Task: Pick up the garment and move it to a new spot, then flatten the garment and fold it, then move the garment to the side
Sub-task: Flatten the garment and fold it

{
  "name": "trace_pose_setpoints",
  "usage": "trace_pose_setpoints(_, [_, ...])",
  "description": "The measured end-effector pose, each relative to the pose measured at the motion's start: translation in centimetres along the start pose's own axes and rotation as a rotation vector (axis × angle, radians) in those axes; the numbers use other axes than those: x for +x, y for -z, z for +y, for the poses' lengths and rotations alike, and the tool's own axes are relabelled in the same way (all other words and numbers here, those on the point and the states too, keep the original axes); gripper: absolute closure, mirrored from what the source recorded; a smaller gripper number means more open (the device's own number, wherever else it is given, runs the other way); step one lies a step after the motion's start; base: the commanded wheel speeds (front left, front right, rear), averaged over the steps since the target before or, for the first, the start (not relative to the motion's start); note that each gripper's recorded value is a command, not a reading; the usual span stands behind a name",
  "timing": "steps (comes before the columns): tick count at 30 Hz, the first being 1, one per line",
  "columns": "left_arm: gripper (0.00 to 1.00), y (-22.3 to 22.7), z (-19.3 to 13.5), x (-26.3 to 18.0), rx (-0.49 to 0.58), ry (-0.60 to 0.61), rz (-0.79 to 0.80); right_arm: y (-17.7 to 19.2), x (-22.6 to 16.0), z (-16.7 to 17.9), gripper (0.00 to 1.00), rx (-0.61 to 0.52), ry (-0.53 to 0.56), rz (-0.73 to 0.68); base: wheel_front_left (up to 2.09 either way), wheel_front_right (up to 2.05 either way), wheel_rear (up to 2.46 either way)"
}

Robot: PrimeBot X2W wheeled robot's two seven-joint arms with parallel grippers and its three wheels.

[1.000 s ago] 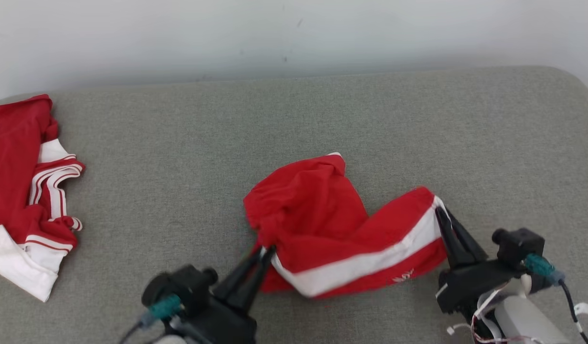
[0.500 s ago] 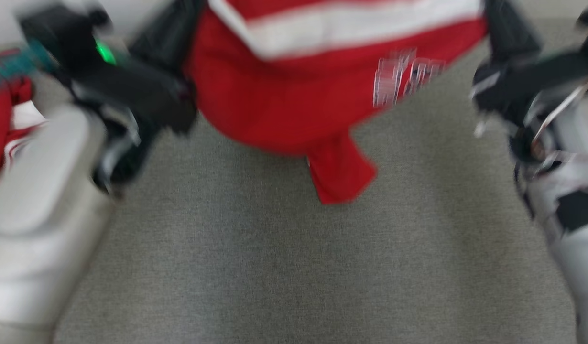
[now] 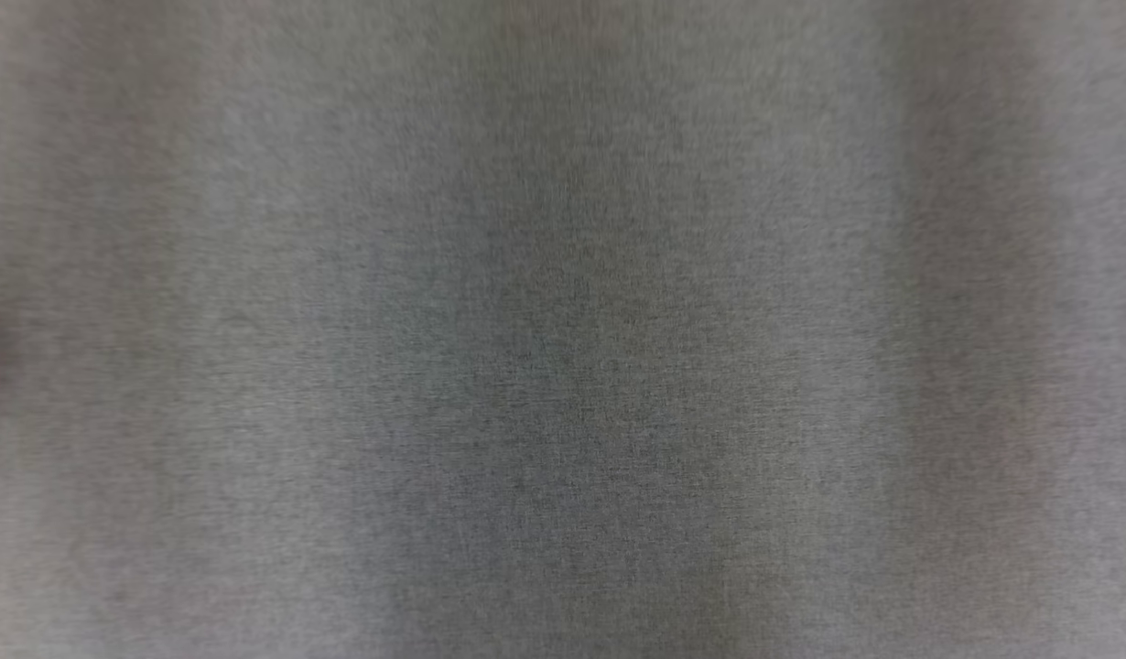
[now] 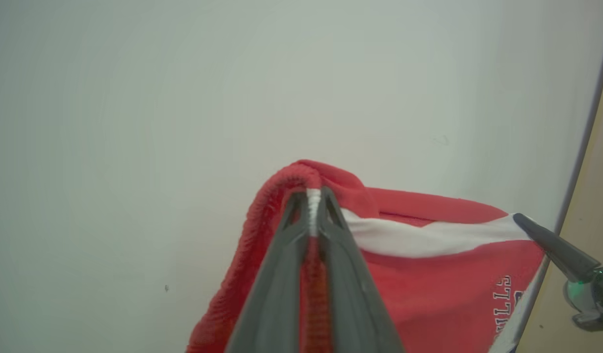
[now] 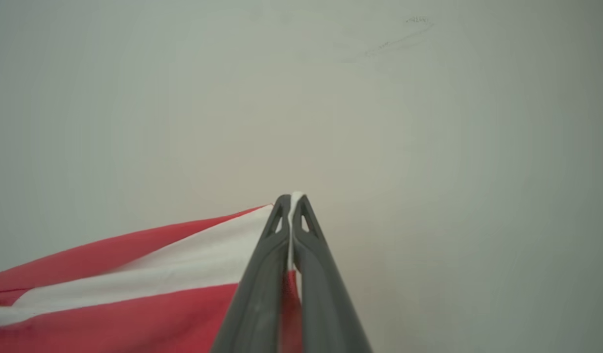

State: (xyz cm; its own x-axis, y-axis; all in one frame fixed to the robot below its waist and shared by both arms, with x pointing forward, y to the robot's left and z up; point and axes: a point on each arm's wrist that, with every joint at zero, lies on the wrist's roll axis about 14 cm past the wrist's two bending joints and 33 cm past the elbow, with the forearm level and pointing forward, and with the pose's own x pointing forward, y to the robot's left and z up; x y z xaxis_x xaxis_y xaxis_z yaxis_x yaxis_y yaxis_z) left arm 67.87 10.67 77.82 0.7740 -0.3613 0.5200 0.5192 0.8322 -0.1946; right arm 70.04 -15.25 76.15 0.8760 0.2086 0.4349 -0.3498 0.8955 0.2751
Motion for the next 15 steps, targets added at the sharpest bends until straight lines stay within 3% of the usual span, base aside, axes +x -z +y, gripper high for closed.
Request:
trace_pose_setpoints(6, [1.00,3.9,0.7,3.2,0.017,0.021,0.057,2.4,3.2,-2.0,1.00,-0.067,0.042,0.022,0.00,0.00,0.00])
trace_pose_setpoints(15, [1.00,12.2,2.6,2.9,0.001,-0.004,0.168,8.5,2.7,-6.0,1.00,-0.053,0.124,0.111,0.00,0.00,0.00])
